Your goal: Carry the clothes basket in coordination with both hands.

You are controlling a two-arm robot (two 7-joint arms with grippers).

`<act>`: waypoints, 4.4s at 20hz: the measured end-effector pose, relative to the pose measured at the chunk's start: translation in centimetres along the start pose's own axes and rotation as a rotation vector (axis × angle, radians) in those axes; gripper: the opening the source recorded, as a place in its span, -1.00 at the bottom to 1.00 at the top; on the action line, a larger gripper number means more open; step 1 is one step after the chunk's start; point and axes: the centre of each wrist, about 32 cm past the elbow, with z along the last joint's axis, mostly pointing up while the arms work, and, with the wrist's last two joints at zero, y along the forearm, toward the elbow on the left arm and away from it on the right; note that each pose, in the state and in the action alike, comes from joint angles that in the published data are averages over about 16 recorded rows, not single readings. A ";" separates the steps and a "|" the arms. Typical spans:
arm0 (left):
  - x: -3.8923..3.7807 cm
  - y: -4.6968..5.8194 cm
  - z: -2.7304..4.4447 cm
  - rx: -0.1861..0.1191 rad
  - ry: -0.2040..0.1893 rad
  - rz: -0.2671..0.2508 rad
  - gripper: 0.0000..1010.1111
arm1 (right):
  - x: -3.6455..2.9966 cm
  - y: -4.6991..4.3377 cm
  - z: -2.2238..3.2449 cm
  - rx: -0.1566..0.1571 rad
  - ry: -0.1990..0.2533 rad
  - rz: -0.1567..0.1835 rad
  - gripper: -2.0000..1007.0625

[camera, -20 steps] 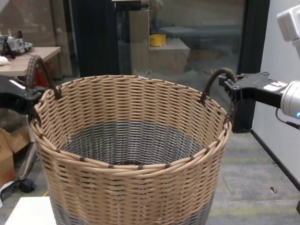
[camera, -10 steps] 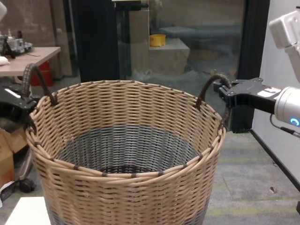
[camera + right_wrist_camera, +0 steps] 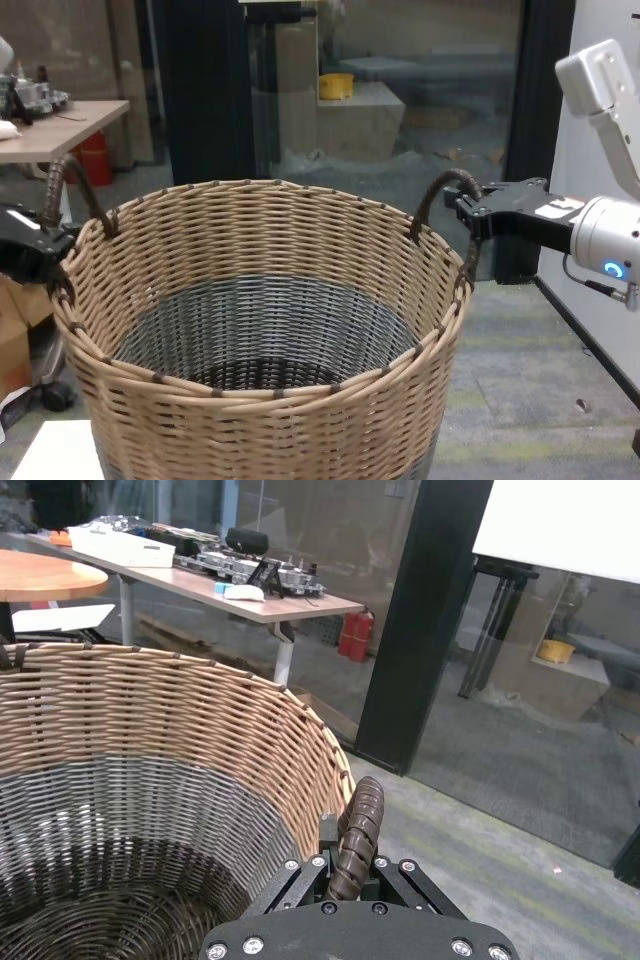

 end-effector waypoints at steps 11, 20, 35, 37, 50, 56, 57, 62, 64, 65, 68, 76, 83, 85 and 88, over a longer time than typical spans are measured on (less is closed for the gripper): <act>-0.10 -0.2 -0.91 0.012 0.009 0.000 -0.64 | -0.34 0.62 -0.50 -0.014 0.013 0.010 -0.79; -0.12 -0.2 -0.87 0.012 0.009 0.000 -0.64 | -0.40 0.66 -0.54 -0.016 0.014 0.010 -0.79; -0.11 -0.2 -0.75 0.012 0.005 0.000 -0.43 | -0.40 0.61 -0.52 -0.016 0.010 0.010 -0.43; -0.11 -0.2 -0.74 0.012 0.005 0.000 -0.33 | -0.40 0.61 -0.52 -0.016 0.010 0.010 -0.30; -0.10 -0.2 -0.70 0.011 0.004 0.000 0.63 | -0.38 0.58 -0.53 -0.016 0.009 0.010 0.66; -0.10 -0.2 -0.68 0.010 0.004 -0.001 0.89 | -0.38 0.58 -0.53 -0.016 0.009 0.009 0.91; -0.11 -0.2 -0.67 0.010 0.004 -0.002 0.92 | -0.38 0.58 -0.53 -0.016 0.009 0.009 0.93; -0.23 0.1 -0.42 0.009 -0.003 -0.004 0.98 | -0.36 0.48 -0.41 -0.012 0.006 0.011 0.99; -0.36 0.3 -0.21 0.010 -0.010 -0.004 0.98 | -0.33 0.38 -0.33 -0.009 0.004 0.012 0.99; -0.43 0.4 -0.09 0.010 -0.013 -0.004 0.98 | -0.31 0.31 -0.28 -0.007 0.003 0.013 0.99; -0.68 0.9 0.36 0.013 -0.023 -0.004 0.98 | -0.25 0.05 -0.06 0.000 0.000 0.014 0.99; -1.47 2.7 1.95 0.040 -0.055 0.023 0.98 | 0.00 -0.92 0.78 0.026 -0.008 0.021 0.99; -1.57 3.9 3.19 0.056 -0.083 0.075 0.98 | 0.45 -1.48 1.64 0.060 -0.010 0.016 0.99; -1.43 4.1 3.56 0.049 -0.094 0.092 0.98 | 0.62 -1.55 1.98 0.076 -0.011 0.010 0.99; -1.09 4.2 4.17 0.026 -0.112 0.113 0.98 | 0.85 -1.62 2.53 0.105 -0.012 -0.001 0.99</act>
